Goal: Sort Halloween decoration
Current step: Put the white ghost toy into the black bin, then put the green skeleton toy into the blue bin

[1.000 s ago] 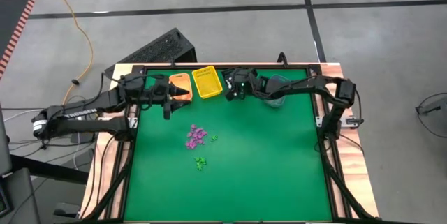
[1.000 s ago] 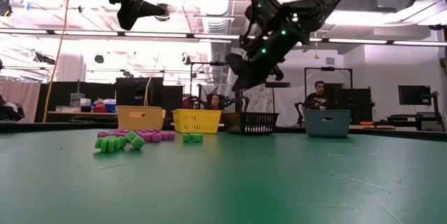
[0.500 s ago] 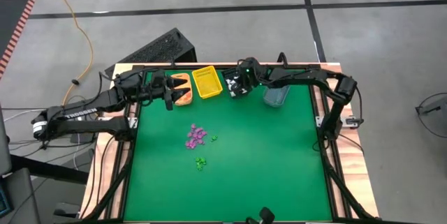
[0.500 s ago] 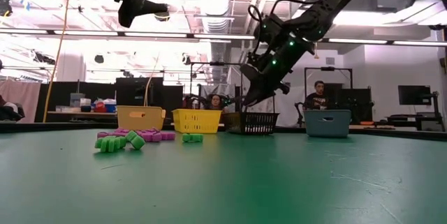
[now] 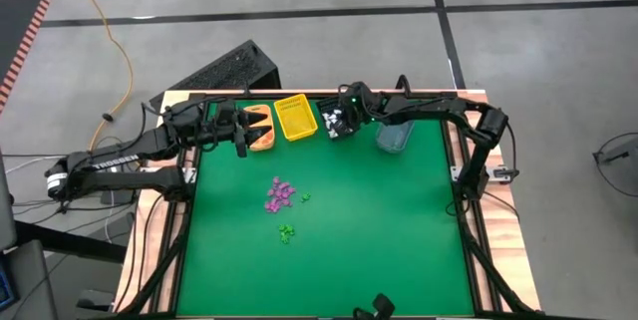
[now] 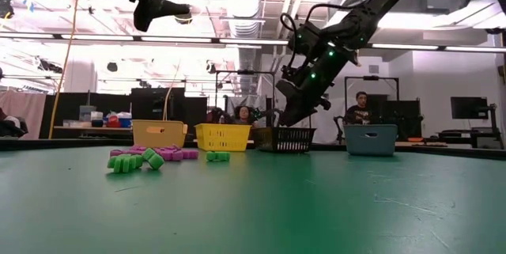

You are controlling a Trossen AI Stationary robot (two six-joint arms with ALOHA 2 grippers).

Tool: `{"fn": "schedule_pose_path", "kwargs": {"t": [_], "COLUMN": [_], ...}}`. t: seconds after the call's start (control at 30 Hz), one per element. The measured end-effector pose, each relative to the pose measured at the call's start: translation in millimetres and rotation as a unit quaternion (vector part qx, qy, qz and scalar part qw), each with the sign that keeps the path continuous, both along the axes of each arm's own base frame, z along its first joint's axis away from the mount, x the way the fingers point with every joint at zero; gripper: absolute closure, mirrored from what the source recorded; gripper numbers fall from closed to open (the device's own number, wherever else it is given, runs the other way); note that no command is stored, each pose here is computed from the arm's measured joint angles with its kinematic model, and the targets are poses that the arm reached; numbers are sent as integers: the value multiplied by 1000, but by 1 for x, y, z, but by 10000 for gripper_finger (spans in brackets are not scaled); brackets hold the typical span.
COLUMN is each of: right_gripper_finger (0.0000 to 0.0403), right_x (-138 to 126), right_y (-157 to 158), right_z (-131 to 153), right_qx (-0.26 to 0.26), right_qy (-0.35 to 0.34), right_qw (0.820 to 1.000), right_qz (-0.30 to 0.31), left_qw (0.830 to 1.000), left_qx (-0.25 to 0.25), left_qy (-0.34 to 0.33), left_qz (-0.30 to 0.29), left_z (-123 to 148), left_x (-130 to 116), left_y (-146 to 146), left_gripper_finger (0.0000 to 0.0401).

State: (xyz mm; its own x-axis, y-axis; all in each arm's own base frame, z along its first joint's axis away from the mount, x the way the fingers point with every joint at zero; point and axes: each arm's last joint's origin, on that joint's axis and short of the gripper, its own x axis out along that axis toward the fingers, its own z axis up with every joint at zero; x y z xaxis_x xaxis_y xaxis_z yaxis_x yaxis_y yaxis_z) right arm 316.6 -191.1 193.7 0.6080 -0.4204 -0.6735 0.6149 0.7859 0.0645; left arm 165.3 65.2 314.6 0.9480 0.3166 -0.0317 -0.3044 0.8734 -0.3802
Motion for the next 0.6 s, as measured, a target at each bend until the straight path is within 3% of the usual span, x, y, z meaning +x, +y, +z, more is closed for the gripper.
{"fn": "schedule_pose_path", "kwargs": {"t": [0.37,0.6], "right_gripper_finger": [266,263], "right_x": [1,0], "right_y": [2,21], "right_z": [3,48], "right_qx": [26,2], "right_qy": [-22,-116], "right_qw": [999,981], "right_qz": [39,154], "left_qw": [1000,1000], "left_qx": [1,1], "left_qy": [0,0], "left_qz": [0,0], "left_z": [0,0], "left_x": [0,0], "left_y": [0,0], "left_gripper_finger": [170,170]}}
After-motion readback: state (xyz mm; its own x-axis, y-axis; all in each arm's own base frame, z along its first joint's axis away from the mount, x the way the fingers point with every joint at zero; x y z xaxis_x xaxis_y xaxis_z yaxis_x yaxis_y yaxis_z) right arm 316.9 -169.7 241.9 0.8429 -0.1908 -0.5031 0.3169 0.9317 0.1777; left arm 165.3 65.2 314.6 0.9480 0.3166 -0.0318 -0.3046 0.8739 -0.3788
